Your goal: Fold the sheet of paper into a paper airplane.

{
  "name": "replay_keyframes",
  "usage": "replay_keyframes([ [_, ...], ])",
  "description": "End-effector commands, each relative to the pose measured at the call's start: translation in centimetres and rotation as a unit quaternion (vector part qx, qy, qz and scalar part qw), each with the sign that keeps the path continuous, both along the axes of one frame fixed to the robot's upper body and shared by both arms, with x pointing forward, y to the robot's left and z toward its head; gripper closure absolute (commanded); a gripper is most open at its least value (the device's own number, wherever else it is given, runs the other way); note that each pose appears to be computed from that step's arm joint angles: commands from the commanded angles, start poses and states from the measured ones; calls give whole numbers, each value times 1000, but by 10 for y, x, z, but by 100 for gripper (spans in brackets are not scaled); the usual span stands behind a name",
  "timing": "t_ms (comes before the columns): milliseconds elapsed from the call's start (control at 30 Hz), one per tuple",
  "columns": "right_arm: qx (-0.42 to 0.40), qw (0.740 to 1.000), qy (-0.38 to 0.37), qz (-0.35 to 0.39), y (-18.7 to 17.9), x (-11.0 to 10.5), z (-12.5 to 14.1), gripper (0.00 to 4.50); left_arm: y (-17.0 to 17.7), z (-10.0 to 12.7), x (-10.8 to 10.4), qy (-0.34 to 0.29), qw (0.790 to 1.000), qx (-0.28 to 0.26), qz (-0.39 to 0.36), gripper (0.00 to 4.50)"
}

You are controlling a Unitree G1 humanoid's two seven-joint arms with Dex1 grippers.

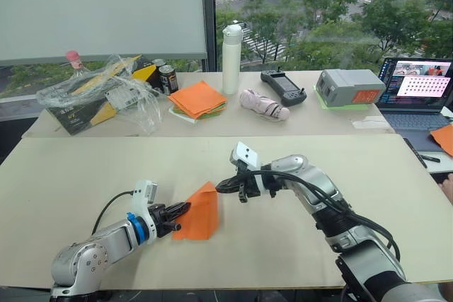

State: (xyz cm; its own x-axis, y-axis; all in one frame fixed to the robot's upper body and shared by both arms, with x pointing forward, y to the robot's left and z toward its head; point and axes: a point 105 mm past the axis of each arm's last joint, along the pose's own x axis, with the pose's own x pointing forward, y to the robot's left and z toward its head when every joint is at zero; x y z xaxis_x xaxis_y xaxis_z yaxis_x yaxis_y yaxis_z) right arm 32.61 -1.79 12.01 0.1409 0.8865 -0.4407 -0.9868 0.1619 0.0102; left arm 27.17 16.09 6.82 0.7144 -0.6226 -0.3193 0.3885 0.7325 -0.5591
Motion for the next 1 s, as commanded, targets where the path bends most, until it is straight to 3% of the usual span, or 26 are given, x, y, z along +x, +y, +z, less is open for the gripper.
replay_keyframes([
  [33, 11, 1000, -21, 9, 3, -1, 11, 450, 7, -8, 3, 18, 999, 14, 23, 448],
  [567, 24, 999, -31, 7, 15, -1, 16, 450, 15, -18, 18, 39, 996, 15, 82, 448],
  [1000, 17, 999, -34, 17, 20, -5, 12, 450, -3, -1, 15, 4, 999, -17, 48, 448],
])
